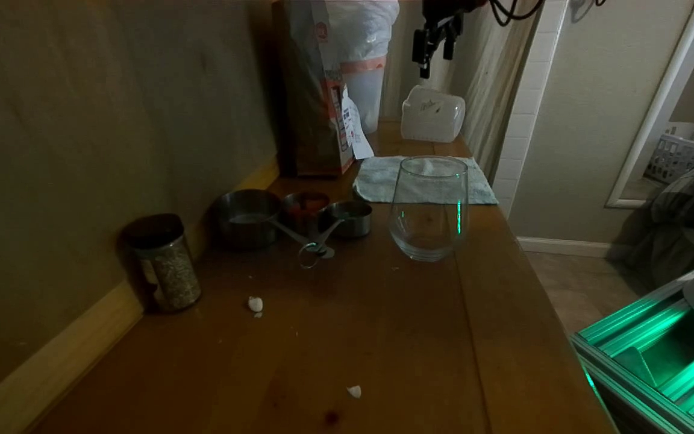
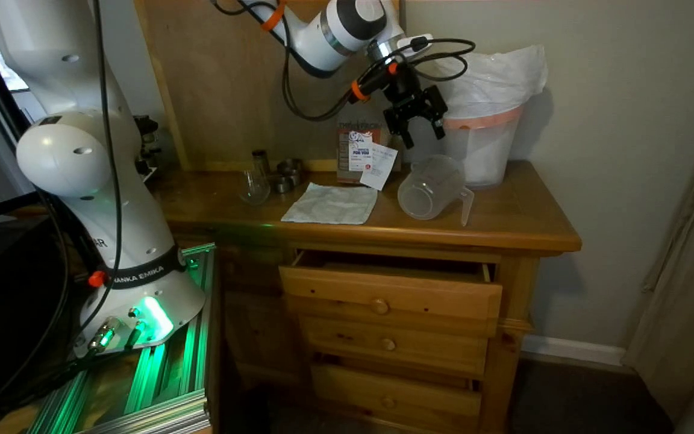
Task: Turn the plastic jar over
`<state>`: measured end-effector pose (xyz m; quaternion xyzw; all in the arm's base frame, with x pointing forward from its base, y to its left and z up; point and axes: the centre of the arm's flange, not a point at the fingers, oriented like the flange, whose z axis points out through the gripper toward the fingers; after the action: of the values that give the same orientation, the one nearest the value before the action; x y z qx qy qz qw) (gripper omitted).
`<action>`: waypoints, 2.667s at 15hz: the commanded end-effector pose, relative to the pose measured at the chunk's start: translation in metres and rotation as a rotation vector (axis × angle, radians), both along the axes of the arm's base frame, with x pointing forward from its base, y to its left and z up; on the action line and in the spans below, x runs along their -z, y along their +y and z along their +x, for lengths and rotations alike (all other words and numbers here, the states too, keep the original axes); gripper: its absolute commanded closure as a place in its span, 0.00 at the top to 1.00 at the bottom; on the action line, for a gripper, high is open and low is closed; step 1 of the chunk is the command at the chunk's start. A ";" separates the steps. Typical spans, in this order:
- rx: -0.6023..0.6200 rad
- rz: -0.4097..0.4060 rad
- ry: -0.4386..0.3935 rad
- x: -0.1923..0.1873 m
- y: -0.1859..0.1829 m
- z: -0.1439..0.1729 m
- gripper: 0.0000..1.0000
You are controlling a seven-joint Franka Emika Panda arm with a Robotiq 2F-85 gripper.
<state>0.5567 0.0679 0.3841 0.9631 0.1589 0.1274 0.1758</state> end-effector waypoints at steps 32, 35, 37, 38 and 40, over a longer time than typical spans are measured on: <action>0.486 0.265 -0.029 0.011 0.002 0.045 1.00; 0.524 0.283 -0.028 0.014 -0.004 0.048 1.00; 0.536 0.286 -0.023 0.019 -0.006 0.050 1.00; 0.540 0.287 -0.021 0.021 -0.007 0.050 1.00; 0.545 0.296 -0.015 0.019 -0.009 0.048 1.00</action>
<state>0.6007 0.0595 0.3634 0.9846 -0.1090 0.1152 0.0737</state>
